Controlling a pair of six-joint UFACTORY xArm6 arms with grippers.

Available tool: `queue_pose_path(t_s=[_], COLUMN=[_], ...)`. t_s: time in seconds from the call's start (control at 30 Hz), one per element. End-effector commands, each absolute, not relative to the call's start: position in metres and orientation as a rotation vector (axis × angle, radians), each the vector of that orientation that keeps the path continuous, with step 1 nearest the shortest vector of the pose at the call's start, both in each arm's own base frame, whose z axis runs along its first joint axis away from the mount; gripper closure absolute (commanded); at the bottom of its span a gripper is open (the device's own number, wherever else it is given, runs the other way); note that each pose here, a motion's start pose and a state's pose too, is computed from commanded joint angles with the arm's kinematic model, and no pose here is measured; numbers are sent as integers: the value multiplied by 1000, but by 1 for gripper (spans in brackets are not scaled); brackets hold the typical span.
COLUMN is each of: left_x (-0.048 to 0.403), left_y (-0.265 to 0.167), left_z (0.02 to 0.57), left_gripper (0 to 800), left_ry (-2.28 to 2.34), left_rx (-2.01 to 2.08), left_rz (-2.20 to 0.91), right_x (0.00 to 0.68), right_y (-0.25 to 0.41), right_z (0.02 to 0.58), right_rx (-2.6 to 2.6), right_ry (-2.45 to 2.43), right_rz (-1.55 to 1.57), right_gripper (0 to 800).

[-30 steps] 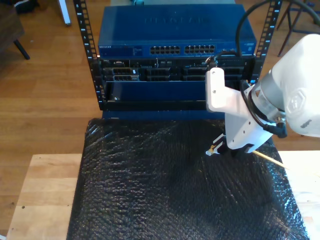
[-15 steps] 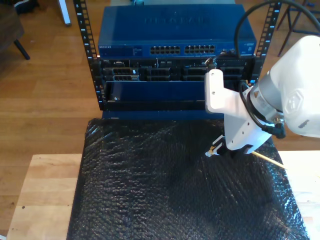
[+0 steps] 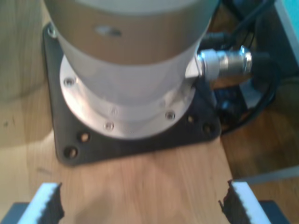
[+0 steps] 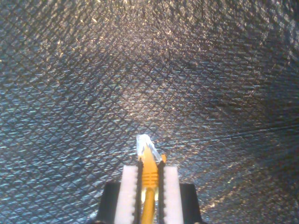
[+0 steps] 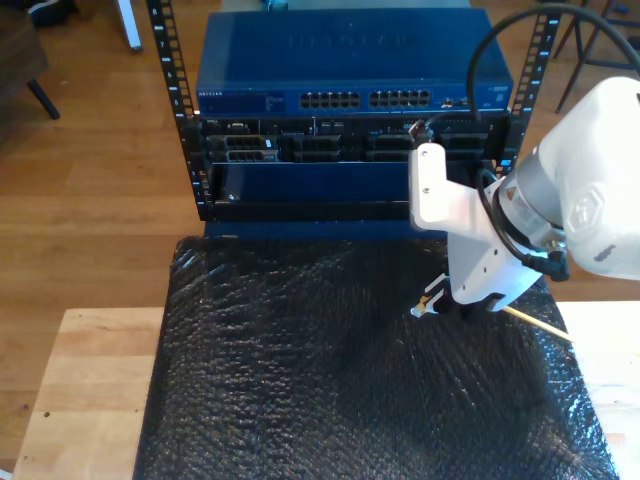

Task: Grab the cable and plug it in

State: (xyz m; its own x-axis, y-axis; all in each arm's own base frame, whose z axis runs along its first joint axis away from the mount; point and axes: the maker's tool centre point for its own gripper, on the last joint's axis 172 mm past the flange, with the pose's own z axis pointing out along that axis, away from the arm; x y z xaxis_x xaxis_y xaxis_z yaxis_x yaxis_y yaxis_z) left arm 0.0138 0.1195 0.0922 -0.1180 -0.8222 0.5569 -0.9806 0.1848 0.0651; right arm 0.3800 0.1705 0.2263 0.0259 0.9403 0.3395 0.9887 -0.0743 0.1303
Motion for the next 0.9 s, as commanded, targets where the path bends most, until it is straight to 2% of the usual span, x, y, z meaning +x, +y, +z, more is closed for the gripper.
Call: queue_pose_path(t_s=[0.9], left_x=[12], left_y=[119], left_z=[46], left_gripper=[0], left_ry=[-2092], left_rx=[1735], left_rz=[407], right_x=[419], right_y=[166], right_z=[226], right_rx=[-2224], right_ry=[-2048], right_rz=[-677], right_gripper=[800])
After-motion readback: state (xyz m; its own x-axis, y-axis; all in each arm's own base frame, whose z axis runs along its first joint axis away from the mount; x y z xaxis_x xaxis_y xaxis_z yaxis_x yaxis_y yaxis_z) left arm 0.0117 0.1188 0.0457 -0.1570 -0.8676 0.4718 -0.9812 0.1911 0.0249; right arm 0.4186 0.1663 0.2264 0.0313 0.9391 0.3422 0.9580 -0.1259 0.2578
